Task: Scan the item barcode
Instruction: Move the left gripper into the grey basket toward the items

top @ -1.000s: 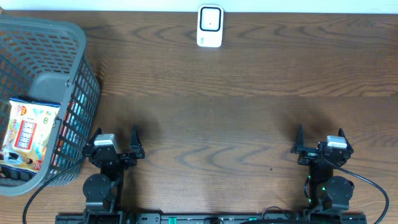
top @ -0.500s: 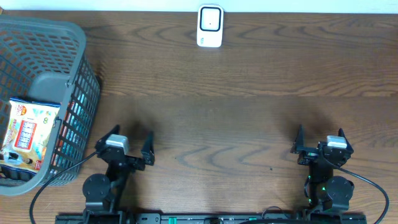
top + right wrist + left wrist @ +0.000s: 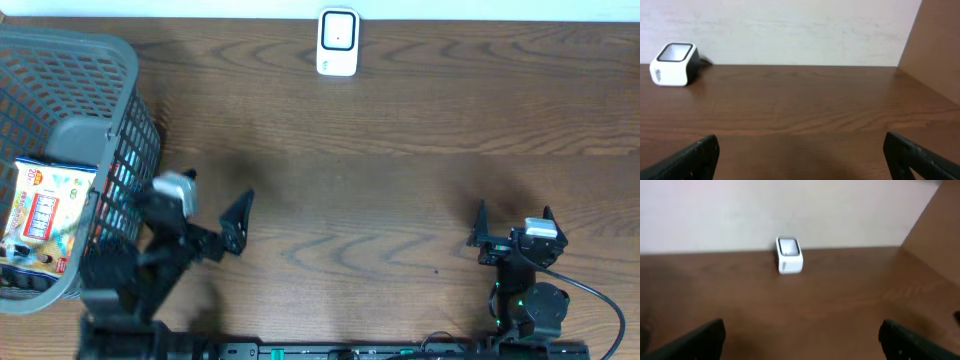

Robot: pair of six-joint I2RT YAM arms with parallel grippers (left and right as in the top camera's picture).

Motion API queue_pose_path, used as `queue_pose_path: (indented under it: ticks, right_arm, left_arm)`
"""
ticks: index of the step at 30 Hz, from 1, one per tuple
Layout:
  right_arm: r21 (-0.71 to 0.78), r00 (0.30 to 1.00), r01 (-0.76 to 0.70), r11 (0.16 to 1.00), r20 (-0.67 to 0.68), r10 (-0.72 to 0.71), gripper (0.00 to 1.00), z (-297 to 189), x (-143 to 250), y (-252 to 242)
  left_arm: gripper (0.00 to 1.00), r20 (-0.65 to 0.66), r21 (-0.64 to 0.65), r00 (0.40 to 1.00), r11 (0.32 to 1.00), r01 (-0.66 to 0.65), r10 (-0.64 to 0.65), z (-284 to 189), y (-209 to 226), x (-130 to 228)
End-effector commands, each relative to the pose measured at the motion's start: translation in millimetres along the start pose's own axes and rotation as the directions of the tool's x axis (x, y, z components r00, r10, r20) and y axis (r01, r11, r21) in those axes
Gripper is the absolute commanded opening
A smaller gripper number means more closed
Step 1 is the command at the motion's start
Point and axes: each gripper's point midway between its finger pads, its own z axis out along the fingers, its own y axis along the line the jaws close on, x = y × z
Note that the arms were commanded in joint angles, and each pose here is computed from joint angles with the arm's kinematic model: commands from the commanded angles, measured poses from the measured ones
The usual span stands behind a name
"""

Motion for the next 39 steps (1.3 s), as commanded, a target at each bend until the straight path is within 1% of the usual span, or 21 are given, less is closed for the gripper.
queue_pose_path:
  ticks: [1,3,5,10,12,14,15,19,21,22,23,25,27,28,30,31,32,35,37,38,39]
  right_arm:
    - [-0.013,1.0,0.013,1.0,-0.003,-0.013,0.99,0,1,3]
    - [-0.013,1.0,0.013,1.0,-0.003,-0.013,0.99,0,1,3]
    - [-0.013,1.0,0.013,1.0,-0.003,-0.013,0.99,0,1,3]
    - [-0.013,1.0,0.013,1.0,-0.003,-0.013,0.99,0,1,3]
    - [-0.013,1.0,0.013,1.0,-0.003,-0.013,0.99,0,1,3]
    - [-0.013,1.0,0.013,1.0,-0.003,-0.013,0.99,0,1,3]
    - [-0.013,1.0,0.013,1.0,-0.003,-0.013,0.99,0,1,3]
    - [-0.013,1.0,0.013,1.0,-0.003,-0.013,0.99,0,1,3]
    - [-0.013,1.0,0.013,1.0,-0.003,-0.013,0.99,0,1,3]
    - [-0.013,1.0,0.013,1.0,-0.003,-0.013,0.99,0,1,3]
    - [-0.013,1.0,0.013,1.0,-0.003,-0.013,0.99,0,1,3]
    - [-0.013,1.0,0.013,1.0,-0.003,-0.013,0.99,0,1,3]
    - [-0.013,1.0,0.013,1.0,-0.003,-0.013,0.99,0,1,3]
    - [-0.013,1.0,0.013,1.0,-0.003,-0.013,0.99,0,1,3]
    - [-0.013,1.0,0.013,1.0,-0.003,-0.013,0.99,0,1,3]
    - [-0.013,1.0,0.013,1.0,-0.003,-0.013,0.99,0,1,3]
    - [-0.013,1.0,0.013,1.0,-0.003,-0.013,0.99,0,1,3]
    - [-0.013,1.0,0.013,1.0,-0.003,-0.013,0.99,0,1,3]
    - [-0.013,1.0,0.013,1.0,-0.003,-0.013,0.99,0,1,3]
    - [-0.013,1.0,0.013,1.0,-0.003,-0.013,0.99,0,1,3]
    - [-0.013,1.0,0.013,1.0,-0.003,-0.013,0.99,0,1,3]
  left_arm:
    - [0.98,-0.019,0.013,1.0,1.0,0.02,-0.02,-5,-11,-47]
    - [0.98,-0.055,0.009,0.998,0.999,0.038,-0.037,-9,-16,-65]
    - [0.98,-0.104,-0.003,0.993,0.998,0.055,-0.055,-10,-16,-67]
    - [0.98,-0.087,-0.039,0.994,0.997,0.06,-0.063,-4,-8,-77]
    - [0.98,-0.043,-0.167,0.988,0.976,0.137,-0.146,-7,12,-88]
    - [0.98,0.01,-0.296,0.976,0.932,0.21,-0.217,-12,34,-98]
    - [0.98,0.047,-0.367,0.966,0.895,0.255,-0.256,-16,47,-104]
    - [0.98,0.13,-0.539,0.928,0.761,0.361,-0.348,-30,86,-122]
    - [0.98,0.181,-0.602,0.894,0.672,0.43,-0.41,-37,107,-128]
    - [0.98,0.216,-0.627,0.866,0.616,0.477,-0.451,-41,120,-130]
    - [0.98,0.256,-0.642,0.834,0.559,0.524,-0.488,-45,131,-130]
    - [0.98,0.353,-0.664,0.755,0.42,0.618,-0.552,-57,157,-127]
    - [0.98,0.47,-0.655,0.645,0.252,0.713,-0.602,-70,183,-116]
    - [0.98,0.529,-0.643,0.578,0.151,0.751,-0.622,-78,195,-106]
    - [0.98,0.615,-0.612,0.458,-0.021,0.791,-0.642,-89,212,-86]
    - [0.98,0.658,-0.595,0.392,-0.124,0.794,-0.643,-96,220,-71]
    - [0.98,0.687,-0.584,0.344,-0.203,0.786,-0.64,-101,228,-59]
    - [0.98,0.734,-0.568,0.258,-0.36,0.74,-0.628,-107,246,-31]
    - [0.98,0.752,-0.564,0.213,-0.442,0.697,-0.624,-105,256,-13]
    - [0.98,0.757,-0.564,0.198,-0.471,0.678,-0.623,-104,260,-6]
    - [0.98,0.763,-0.569,0.169,-0.524,0.634,-0.624,-99,266,9]
